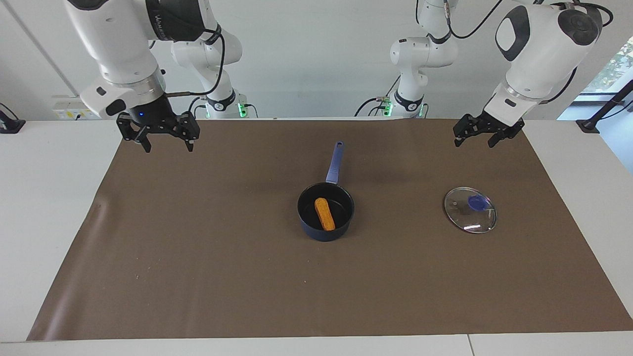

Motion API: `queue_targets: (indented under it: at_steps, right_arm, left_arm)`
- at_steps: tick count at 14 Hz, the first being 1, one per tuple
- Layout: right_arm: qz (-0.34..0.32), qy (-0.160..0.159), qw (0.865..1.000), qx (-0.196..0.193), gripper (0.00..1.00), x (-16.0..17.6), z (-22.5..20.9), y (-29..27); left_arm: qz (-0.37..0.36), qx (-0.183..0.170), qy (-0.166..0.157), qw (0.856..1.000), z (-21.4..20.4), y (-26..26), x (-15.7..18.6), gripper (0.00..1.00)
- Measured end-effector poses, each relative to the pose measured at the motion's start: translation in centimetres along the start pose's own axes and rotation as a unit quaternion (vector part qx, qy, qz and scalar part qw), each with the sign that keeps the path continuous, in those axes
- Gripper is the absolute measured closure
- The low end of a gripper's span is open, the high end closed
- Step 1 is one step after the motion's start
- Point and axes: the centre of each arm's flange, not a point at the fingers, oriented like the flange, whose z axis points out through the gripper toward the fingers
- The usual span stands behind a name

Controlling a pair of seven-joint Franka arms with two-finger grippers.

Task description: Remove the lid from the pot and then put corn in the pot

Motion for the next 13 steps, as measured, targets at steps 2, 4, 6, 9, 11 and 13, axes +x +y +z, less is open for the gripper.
queue_targets:
  at_steps: [2,4,6,9,11,13]
  right_arm:
    - [-0.023,-0.013,1.000,-0.001,0.00,-1.1,1.5,0.0]
    - [-0.037,-0.018,0.999,-0.004,0.00,-2.3,2.3,0.6]
    - [-0.033,-0.012,0.999,-0.004,0.00,-3.0,2.4,1.8]
    - [-0.020,-0.016,1.000,-0.001,0.00,-3.3,2.8,3.4]
    - [-0.017,-0.021,1.000,-0.001,0.00,-3.4,3.2,3.7]
    - [-0.013,-0.028,1.000,0.000,0.00,-3.8,3.8,4.1]
  left_arm:
    - [0.003,0.000,-0.009,1.000,0.8,-0.1,-0.6,0.00]
    - [0.011,0.007,-0.001,1.000,0.1,-0.2,-0.5,0.00]
    - [0.015,0.019,0.008,1.000,-1.8,-0.4,-0.7,0.00]
    - [0.013,0.024,0.014,1.000,-3.8,-0.7,-1.1,0.00]
    - [0.012,0.025,0.013,1.000,-3.8,-0.7,-1.1,0.00]
    - [0.012,0.025,0.013,1.000,-3.8,-0.7,-1.0,0.00]
